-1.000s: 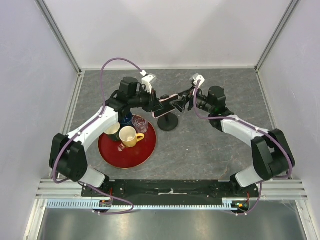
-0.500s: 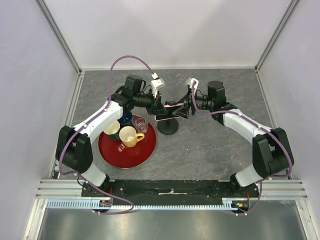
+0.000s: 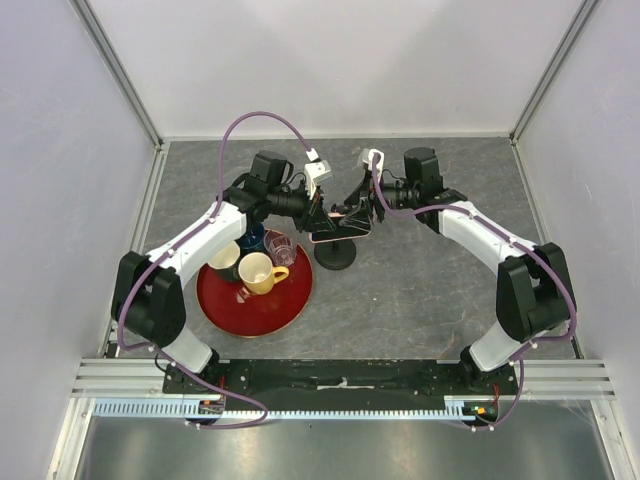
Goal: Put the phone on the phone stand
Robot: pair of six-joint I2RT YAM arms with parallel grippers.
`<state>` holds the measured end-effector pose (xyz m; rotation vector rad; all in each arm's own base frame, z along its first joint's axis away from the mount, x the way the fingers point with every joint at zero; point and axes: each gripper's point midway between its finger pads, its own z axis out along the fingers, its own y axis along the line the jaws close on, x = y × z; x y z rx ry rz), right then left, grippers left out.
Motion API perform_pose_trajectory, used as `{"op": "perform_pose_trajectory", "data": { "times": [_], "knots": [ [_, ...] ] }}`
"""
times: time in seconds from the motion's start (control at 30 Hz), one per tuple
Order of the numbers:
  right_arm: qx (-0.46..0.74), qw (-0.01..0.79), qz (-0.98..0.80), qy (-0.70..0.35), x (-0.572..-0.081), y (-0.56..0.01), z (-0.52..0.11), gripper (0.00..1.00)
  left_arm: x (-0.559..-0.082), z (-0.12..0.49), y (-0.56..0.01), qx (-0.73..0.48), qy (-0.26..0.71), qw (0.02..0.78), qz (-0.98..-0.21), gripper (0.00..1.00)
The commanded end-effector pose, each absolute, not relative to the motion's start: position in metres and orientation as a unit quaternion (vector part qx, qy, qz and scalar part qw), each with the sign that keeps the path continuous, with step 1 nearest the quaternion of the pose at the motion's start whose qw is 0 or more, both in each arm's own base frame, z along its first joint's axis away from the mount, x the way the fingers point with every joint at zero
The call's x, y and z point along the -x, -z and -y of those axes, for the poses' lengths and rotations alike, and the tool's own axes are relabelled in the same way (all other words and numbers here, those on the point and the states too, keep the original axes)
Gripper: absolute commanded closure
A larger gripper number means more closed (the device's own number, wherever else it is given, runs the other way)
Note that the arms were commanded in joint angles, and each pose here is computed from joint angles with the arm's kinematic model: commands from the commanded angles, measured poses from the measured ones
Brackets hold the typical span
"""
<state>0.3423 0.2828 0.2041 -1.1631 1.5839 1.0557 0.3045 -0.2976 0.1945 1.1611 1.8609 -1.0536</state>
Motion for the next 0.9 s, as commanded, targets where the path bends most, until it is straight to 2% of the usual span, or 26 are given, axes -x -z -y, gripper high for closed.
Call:
{"op": "perform_pose_trajectory", "data": {
  "times": [0.0,0.13,0.3,0.4,0.5,0.53,0.6,0.63,0.73,0.77,0.8,0.87],
  "knots": [
    [0.501,0.441,-0.614,-0.422,-0.34,-0.212,-0.292,0.34,-0.3,0.305,-0.205,-0.467,0.422,0.346,-0.696,0.98],
    [0.507,0.441,-0.607,-0.424,-0.338,-0.216,-0.298,0.42,-0.299,0.306,-0.205,-0.467,0.423,0.345,-0.696,0.98],
    [0.517,0.442,-0.604,-0.416,-0.336,-0.22,-0.306,0.42,-0.298,0.307,-0.203,-0.468,0.423,0.34,-0.698,0.98],
    [0.518,0.443,-0.604,-0.413,-0.336,-0.22,-0.307,0.48,-0.298,0.307,-0.202,-0.468,0.423,0.337,-0.699,0.98],
    [0.518,0.441,-0.604,-0.415,-0.336,-0.219,-0.308,0.68,-0.298,0.307,-0.2,-0.468,0.422,0.336,-0.7,0.98],
    [0.518,0.441,-0.604,-0.415,-0.336,-0.219,-0.307,0.81,-0.299,0.307,-0.2,-0.464,0.419,0.335,-0.705,0.98],
    [0.517,0.438,-0.61,-0.411,-0.336,-0.214,-0.306,0.95,-0.306,0.306,-0.203,-0.453,0.41,0.34,-0.715,0.98],
    [0.513,0.44,-0.617,-0.402,-0.339,-0.21,-0.305,1.0,-0.308,0.305,-0.202,-0.436,0.406,0.333,-0.731,0.98],
    [0.486,0.464,-0.63,-0.39,-0.345,-0.206,-0.302,1.0,-0.317,0.301,-0.207,-0.412,0.388,0.344,-0.749,0.88],
    [0.477,0.461,-0.638,-0.392,-0.341,-0.196,-0.299,1.0,-0.318,0.301,-0.21,-0.405,0.387,0.352,-0.75,0.72],
    [0.474,0.487,-0.623,-0.386,-0.344,-0.205,-0.3,1.0,-0.316,0.299,-0.206,-0.396,0.387,0.351,-0.755,0.67],
    [0.45,0.492,-0.639,-0.384,-0.344,-0.196,-0.296,1.0,-0.316,0.296,-0.212,-0.369,0.388,0.37,-0.76,0.57]
  ]
}}
